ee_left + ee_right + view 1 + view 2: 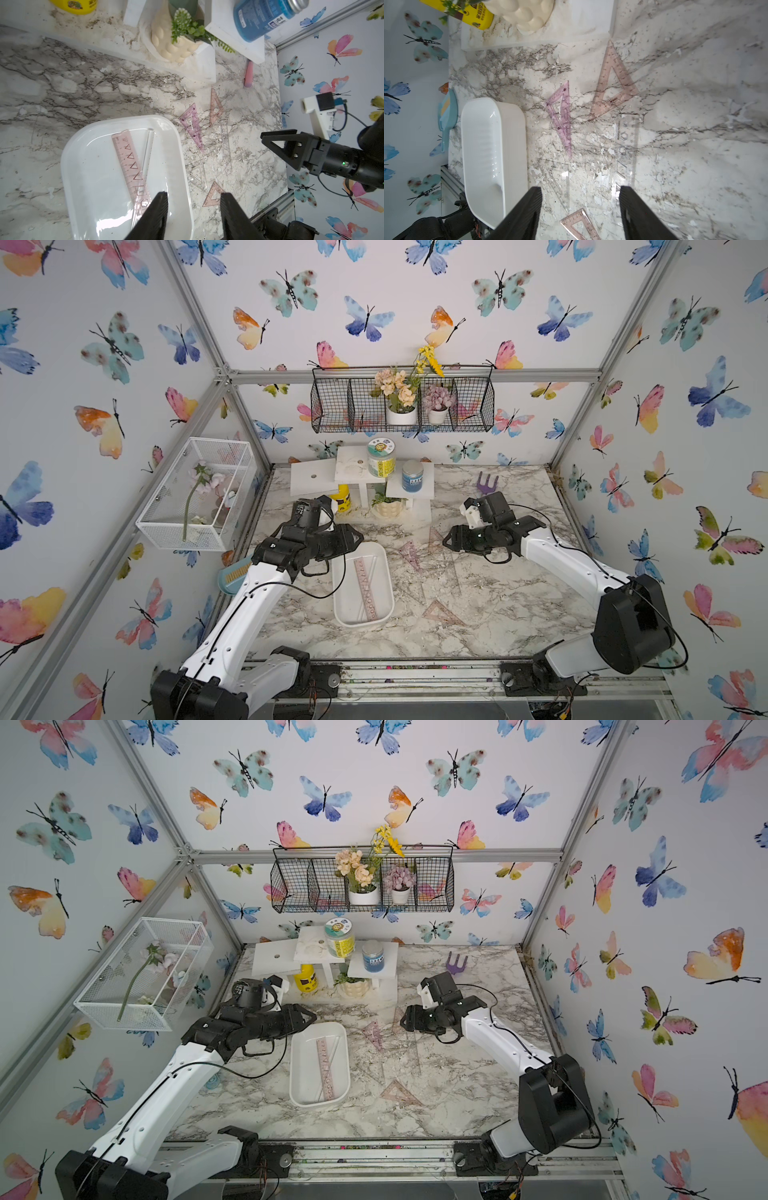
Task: Put the scattered rulers into the storage box
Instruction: Place the ruler in the storage box, then pick up the ruler from the center of the board.
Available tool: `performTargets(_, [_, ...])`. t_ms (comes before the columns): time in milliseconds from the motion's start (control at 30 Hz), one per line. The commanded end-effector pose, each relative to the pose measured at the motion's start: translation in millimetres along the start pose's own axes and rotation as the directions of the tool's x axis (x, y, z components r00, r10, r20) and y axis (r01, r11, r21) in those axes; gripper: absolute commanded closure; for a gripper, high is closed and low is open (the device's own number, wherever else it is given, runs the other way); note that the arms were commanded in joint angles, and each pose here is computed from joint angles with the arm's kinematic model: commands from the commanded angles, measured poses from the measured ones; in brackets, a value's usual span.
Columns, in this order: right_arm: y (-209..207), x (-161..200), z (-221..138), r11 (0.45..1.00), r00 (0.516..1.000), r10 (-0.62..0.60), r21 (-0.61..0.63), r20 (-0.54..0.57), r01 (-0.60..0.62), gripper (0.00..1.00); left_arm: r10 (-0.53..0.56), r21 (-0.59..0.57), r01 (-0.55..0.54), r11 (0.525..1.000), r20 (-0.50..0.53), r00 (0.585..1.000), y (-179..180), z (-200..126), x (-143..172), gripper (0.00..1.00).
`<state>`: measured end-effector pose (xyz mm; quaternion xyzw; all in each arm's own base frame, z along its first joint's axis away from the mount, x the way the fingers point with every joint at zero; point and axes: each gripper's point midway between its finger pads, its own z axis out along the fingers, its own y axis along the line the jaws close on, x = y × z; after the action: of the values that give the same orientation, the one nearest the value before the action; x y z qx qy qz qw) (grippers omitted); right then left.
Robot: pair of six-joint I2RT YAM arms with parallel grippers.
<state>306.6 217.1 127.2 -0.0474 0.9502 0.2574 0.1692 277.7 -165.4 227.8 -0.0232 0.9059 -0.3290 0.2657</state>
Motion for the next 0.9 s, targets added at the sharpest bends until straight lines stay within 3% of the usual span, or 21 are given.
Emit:
performTargets(0, [-16.6,9.7,7.9,0.995,0.999,0.000,0.097,-0.046,0.005,0.35,0.050,0.059,-0.048,0.997,-0.042,0.998,-30.3,17.1,12.0,0.55])
performTargets(300, [-29.9,38.9,35.1,0.978,0.989,-0.016,0.202,-0.147,0.046,0.36,0.037,0.234,0.012,0.972,-0.202,0.979,-69.6,72.3,64.9,0.56])
performTargets(867, [-29.0,87.7,56.4,0.952,0.973,-0.032,0.291,-0.228,0.099,0.39,-0.030,0.227,0.102,0.969,-0.301,0.953,-50.2,110.9,91.9,0.60])
